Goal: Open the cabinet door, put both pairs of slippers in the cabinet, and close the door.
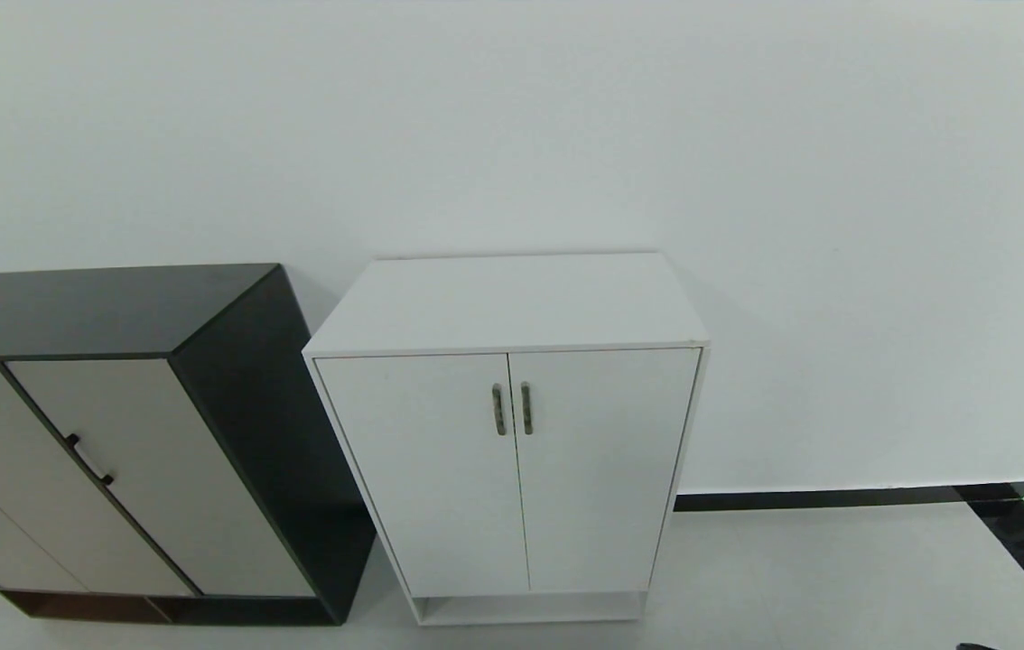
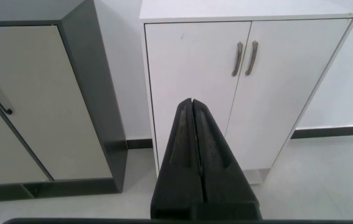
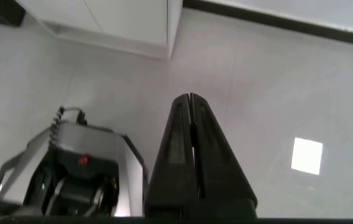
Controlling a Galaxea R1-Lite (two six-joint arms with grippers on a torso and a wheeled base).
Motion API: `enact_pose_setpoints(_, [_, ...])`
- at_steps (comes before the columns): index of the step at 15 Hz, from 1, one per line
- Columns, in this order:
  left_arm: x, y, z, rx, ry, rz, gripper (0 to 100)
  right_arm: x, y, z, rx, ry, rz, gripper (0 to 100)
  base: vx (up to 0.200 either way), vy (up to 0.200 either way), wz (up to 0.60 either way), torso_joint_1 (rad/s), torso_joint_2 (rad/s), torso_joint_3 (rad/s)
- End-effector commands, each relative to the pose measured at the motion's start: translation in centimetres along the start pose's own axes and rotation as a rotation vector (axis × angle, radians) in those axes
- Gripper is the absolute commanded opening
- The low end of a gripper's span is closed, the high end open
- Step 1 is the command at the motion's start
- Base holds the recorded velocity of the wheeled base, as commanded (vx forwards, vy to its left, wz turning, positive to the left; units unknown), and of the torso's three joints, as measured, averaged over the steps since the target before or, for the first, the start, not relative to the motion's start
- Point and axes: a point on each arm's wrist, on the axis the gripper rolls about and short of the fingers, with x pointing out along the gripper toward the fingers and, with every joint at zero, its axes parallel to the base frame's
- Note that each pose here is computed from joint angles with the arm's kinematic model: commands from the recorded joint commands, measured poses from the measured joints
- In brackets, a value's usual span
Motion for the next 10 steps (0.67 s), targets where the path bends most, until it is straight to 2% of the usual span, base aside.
enact_pose_setpoints(1, [0.0, 0.0, 0.0, 0.0, 0.0, 0.0, 0, -3.1, -0.1, -2.3, -0.003, -0.046, 0.072, 0, 0.0, 0.0, 0.0, 0.0, 0.0, 0.0])
enact_pose_setpoints(3, [0.0, 0.0, 0.0, 0.0, 0.0, 0.001, 0, -4.3, -0.2, -3.9, -0.004, -0.039, 0.112, 0, 0.0, 0.0, 0.0, 0.0, 0.0, 0.0])
enact_pose_setpoints(8, [0.0, 0.0, 0.0, 0.0, 0.0, 0.0, 0, -5.2, -0.2, -5.0, -0.004, -0.073, 0.147, 0, 0.0, 0.0, 0.0, 0.0, 0.0, 0.0])
enact_pose_setpoints(10, [0.0, 0.0, 0.0, 0.0, 0.0, 0.0, 0, -5.6, -0.2, -5.2, -0.001, -0.113, 0.163, 0, 0.0, 0.0, 0.0, 0.0, 0.0, 0.0])
